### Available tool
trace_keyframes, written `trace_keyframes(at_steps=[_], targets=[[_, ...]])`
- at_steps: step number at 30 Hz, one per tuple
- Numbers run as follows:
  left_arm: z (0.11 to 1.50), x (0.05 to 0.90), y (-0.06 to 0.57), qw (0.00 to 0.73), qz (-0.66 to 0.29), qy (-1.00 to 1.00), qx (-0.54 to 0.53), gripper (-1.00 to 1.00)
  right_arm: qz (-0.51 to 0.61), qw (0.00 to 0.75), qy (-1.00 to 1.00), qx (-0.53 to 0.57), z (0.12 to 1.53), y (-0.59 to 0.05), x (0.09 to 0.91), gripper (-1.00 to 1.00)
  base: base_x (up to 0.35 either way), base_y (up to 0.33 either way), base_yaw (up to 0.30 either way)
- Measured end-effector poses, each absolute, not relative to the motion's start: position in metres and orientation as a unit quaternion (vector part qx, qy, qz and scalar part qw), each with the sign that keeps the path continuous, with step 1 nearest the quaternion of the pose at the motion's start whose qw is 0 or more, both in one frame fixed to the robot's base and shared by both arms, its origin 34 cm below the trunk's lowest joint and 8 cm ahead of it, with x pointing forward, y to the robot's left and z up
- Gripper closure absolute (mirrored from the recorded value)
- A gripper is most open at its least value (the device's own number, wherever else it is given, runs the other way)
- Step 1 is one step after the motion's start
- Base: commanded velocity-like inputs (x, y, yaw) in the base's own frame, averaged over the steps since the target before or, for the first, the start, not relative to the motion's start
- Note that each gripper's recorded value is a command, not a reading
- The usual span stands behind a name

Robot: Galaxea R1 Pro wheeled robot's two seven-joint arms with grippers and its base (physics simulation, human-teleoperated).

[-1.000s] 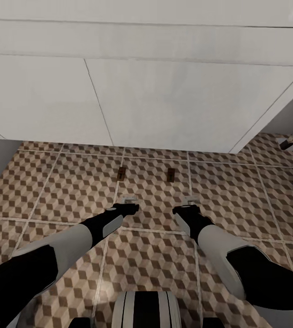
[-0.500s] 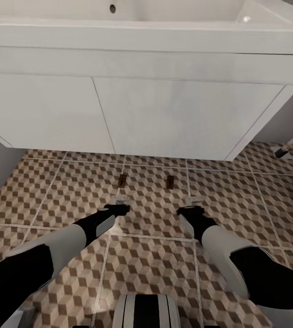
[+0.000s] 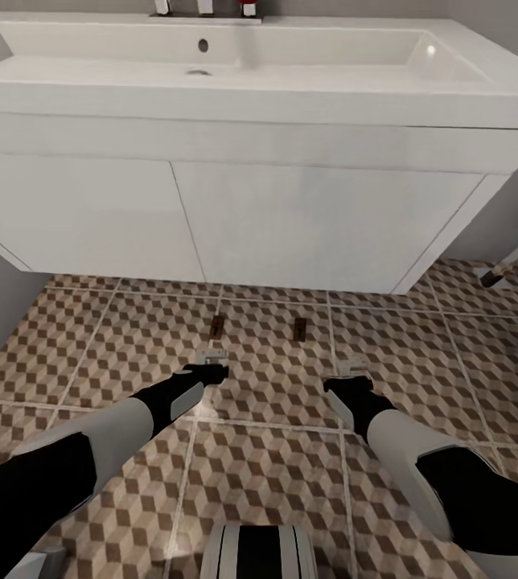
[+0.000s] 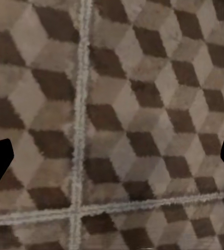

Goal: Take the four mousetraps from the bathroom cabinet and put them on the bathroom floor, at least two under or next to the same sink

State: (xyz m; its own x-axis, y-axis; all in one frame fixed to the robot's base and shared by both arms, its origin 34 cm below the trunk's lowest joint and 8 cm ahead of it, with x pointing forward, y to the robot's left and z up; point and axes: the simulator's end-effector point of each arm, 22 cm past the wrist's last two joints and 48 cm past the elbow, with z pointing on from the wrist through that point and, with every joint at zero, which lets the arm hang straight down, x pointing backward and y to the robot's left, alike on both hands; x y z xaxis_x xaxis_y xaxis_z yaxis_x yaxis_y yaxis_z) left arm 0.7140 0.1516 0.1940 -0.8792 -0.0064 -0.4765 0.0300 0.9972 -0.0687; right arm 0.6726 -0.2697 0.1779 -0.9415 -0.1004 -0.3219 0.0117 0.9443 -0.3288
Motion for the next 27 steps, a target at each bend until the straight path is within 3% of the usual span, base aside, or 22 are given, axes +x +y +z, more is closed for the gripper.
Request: trace_keyframes(at_steps=[27], targets=[[0.212,0.647,0.157,0.180,-0.030,0.983,0.005,-1.00,-0.179,0.107,0.977,-0.032,0.200,-0.294,0.598,-1.00,0.000,0.000,0.000]])
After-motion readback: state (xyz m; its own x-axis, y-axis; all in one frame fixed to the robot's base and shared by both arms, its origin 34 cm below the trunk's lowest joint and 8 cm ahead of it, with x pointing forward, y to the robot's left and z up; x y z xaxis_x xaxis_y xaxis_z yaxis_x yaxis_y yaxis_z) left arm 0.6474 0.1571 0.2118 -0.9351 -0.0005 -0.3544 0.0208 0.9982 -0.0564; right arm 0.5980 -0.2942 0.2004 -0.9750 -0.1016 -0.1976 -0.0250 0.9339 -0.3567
